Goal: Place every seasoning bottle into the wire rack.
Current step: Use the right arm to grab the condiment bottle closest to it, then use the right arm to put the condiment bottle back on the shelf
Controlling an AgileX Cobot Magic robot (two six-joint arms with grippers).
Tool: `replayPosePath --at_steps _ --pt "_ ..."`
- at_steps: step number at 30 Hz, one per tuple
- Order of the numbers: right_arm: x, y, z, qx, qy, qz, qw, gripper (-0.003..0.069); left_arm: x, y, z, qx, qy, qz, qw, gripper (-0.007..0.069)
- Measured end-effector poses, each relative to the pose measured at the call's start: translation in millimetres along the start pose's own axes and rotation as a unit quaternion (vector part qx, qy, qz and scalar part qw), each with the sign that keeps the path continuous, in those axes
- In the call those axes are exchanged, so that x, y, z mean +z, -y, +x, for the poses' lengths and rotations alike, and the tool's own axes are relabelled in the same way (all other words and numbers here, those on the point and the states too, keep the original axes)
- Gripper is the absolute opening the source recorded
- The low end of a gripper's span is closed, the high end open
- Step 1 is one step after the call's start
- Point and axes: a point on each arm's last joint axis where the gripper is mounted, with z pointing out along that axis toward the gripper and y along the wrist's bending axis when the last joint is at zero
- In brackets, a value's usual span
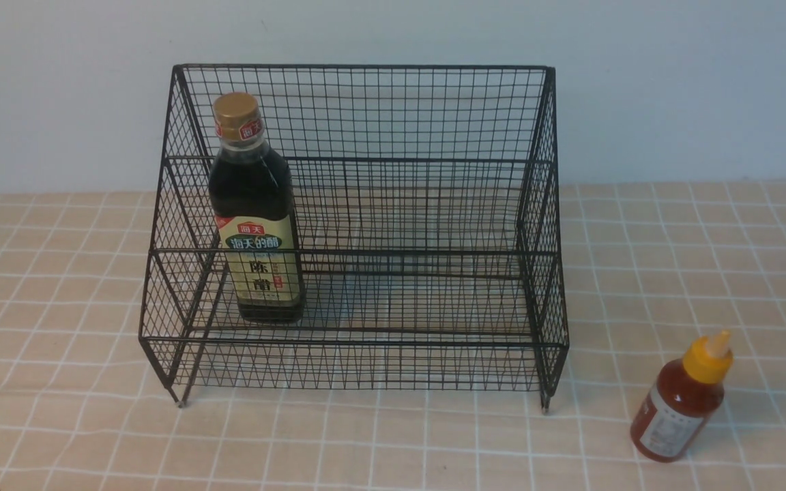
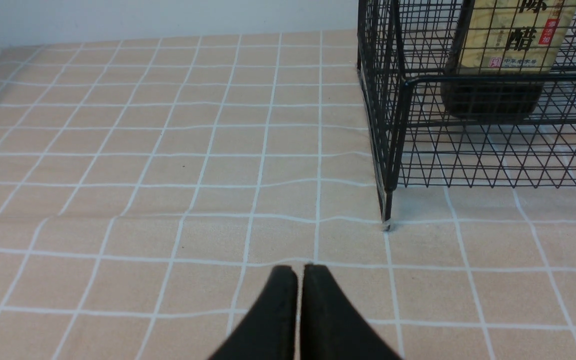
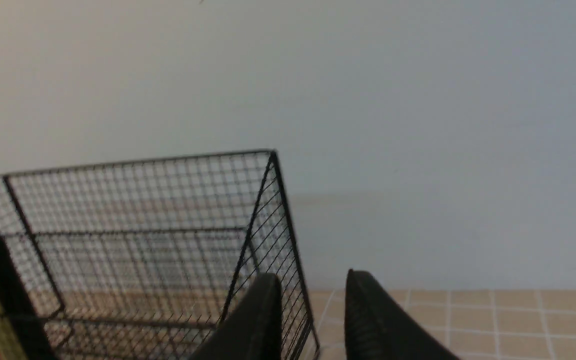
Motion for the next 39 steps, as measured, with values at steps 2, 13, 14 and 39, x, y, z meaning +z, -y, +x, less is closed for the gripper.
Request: replayPosePath --at_steps 2,13,14,39 --pt "19.2 0.4 7.0 -0.018 -0.043 -0.022 0.999 0.026 0.0 0.0 0.0 0.0 0.0 0.0 1.0 -0.0003" --pt "64.3 16.9 52.9 0.008 -0.195 -0.011 0.981 0.0528 0.0 0.0 0.0 0.0 0.0 0.0 1.0 -0.0003" --pt "64.9 17.1 53.6 0.007 -0.196 -0.011 0.98 0.0529 0.0 0.0 0.0 0.0 0.0 0.0 1.0 -0.0003" --pt "68.7 -0.8 -50.7 -0.097 -0.062 -0.042 0.992 0.029 0.0 0.0 0.1 0.0 -0.001 0.0 1.0 -0.0003"
